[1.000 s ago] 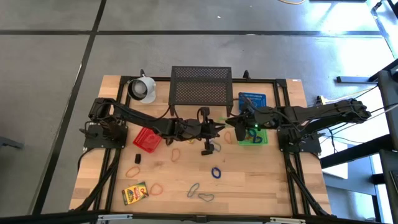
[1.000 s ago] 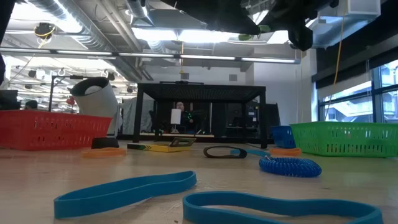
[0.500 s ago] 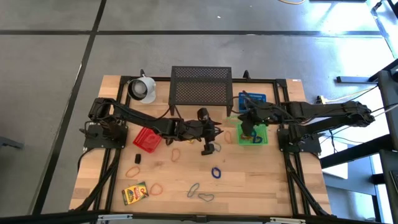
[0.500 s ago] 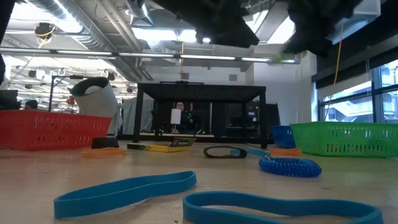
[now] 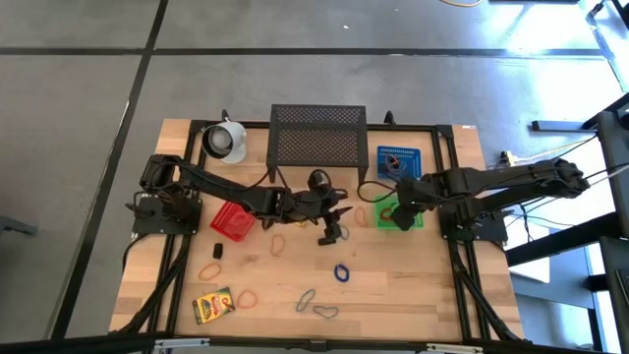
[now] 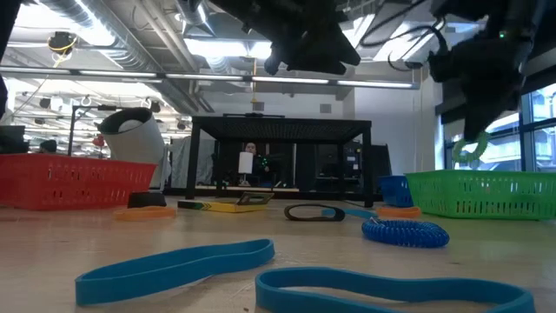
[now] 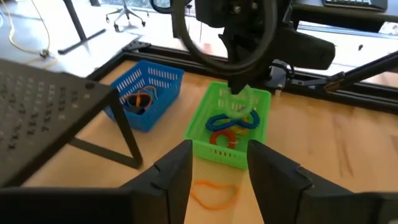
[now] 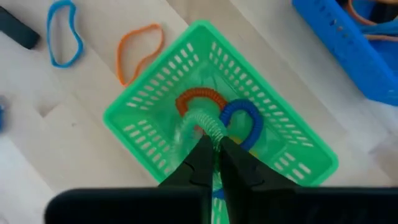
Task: Pick & Place Office Desk Supplies
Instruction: Put the green spring keychain into the green bin, then put the blue spring keychain into the green bin
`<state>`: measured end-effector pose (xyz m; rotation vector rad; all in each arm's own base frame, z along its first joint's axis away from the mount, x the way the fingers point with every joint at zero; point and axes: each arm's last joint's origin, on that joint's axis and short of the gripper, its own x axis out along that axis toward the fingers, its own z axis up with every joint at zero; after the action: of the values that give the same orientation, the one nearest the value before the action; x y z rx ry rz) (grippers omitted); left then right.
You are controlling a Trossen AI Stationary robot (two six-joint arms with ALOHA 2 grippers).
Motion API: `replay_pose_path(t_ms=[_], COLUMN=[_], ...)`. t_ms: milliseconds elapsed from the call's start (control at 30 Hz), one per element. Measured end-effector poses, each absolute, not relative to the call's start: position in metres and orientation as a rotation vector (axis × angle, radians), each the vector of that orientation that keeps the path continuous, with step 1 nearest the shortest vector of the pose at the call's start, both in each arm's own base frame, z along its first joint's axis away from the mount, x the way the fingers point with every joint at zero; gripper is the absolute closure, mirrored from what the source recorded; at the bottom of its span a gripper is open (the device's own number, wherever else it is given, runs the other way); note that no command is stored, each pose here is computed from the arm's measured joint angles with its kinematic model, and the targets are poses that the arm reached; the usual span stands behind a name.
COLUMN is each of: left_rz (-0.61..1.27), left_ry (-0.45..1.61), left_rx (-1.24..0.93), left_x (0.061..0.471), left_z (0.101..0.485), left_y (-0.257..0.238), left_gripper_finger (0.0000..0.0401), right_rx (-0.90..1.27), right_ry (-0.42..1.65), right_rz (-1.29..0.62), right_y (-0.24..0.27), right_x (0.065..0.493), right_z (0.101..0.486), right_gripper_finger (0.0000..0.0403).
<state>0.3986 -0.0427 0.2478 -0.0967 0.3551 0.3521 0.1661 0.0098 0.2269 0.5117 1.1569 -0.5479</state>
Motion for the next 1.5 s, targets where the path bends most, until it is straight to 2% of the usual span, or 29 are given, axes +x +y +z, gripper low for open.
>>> replay_pose_path(t_ms=[167,367,533,667,800,1067,1233,1500], left_rz=[0.335,0.298,0.108,-0.035,-0.075,-0.037,-0.063,-0.062], left_ry=[0.378,0.423,0.539,0.624,0.674,0.630,0.667,0.708], left_rx=[-0.144,-0.231,-0.302,-0.293,-0.244,-0.238,-0.135,-0.066], left_x=[0.397,0.400,0.404,0.403,0.404,0.417,0.418,0.418], left_z=[0.243,0.224,0.197,0.176,0.153,0.123,0.103,0.091], left_y=[-0.055,-0.073,-0.098,-0.119,-0.132,-0.127,-0.127,-0.126], left_gripper_finger=[0.0250,0.0243,0.0239,0.0241,0.0239,0.0242,0.0239,0.0254], right_rx=[0.527,0.511,0.474,0.474,0.479,0.550,0.592,0.660], right_ry=[1.161,1.160,1.152,1.150,1.150,1.078,1.028,0.973], right_rz=[-0.563,-0.562,-0.572,-0.573,-0.559,-0.553,-0.532,-0.503], right_y=[0.010,0.010,0.009,0.009,0.012,0.019,0.025,0.035], right_x=[0.165,0.165,0.165,0.166,0.166,0.171,0.175,0.179], right_z=[0.224,0.224,0.224,0.224,0.225,0.227,0.228,0.231], right_gripper_finger=[0.0360,0.0280,0.0211,0.0181,0.0177,0.0196,0.0204,0.0210])
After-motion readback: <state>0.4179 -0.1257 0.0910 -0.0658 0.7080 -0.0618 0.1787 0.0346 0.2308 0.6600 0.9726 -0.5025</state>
